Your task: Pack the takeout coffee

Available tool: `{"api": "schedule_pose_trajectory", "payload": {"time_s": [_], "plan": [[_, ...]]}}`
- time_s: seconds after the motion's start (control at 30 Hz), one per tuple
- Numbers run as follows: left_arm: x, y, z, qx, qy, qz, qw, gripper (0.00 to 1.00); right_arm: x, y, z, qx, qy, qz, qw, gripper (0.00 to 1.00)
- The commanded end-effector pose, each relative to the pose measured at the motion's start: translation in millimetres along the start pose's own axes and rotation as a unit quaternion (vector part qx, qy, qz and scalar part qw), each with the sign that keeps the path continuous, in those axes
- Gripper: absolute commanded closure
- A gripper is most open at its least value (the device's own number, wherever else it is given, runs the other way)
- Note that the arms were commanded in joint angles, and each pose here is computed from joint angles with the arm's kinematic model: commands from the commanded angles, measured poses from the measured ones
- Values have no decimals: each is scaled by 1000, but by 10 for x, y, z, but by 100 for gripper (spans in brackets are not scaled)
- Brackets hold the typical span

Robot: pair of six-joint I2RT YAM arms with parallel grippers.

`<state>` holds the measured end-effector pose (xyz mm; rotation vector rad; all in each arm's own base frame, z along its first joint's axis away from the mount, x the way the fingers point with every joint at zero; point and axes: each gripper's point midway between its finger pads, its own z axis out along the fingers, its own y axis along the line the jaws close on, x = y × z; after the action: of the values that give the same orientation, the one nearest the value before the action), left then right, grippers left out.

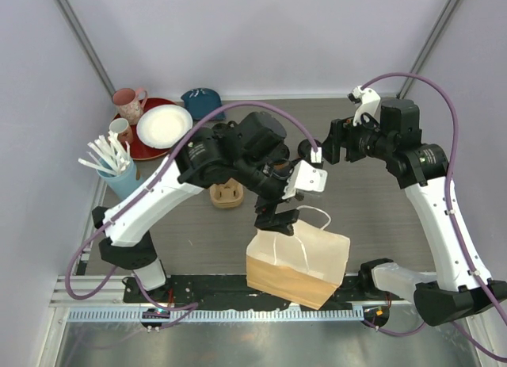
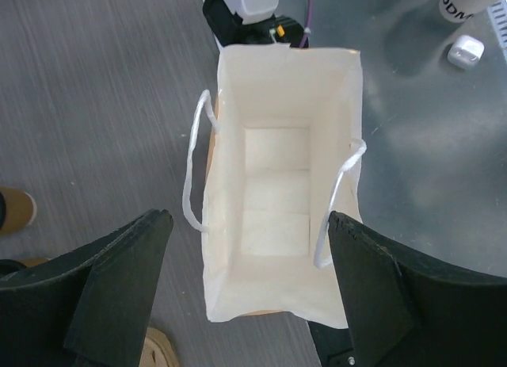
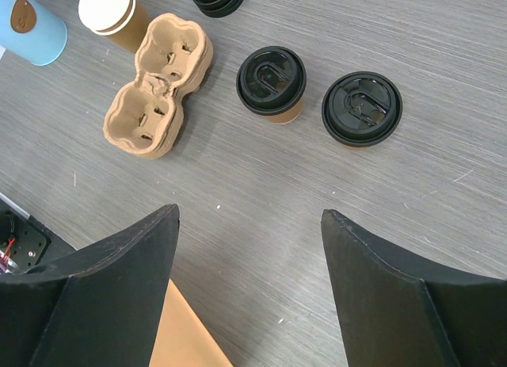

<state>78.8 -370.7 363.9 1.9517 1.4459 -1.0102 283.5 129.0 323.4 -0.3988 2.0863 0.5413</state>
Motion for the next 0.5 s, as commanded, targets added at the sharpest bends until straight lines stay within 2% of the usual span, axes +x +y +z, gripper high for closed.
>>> {"api": "schedule_pose_trajectory", "payload": {"time_s": [0.0,0.1,0.23,0.27,0.37,0.47], "plan": [[70,-436,-393,37,8,-1,999,13,-129,53,-37,-11,-19,-14,1000,23],[51,-240,-461,-21,7,-20,1000,13,-138,57,-38,-12,-19,-13,1000,23],[279,359,-559,-140,30,-71,987,16,-136,59,-43,-12,-19,-13,1000,23],[471,451,-500,-151,61,-82,983,16,-135,53,-41,-11,-19,-12,1000,23],[740,481,-327,-129,99,-78,984,13,-123,54,-31,-12,-16,-12,1000,23],[881,586,-208,-132,117,-78,981,11,-105,48,-18,-12,-14,-10,1000,23]]}}
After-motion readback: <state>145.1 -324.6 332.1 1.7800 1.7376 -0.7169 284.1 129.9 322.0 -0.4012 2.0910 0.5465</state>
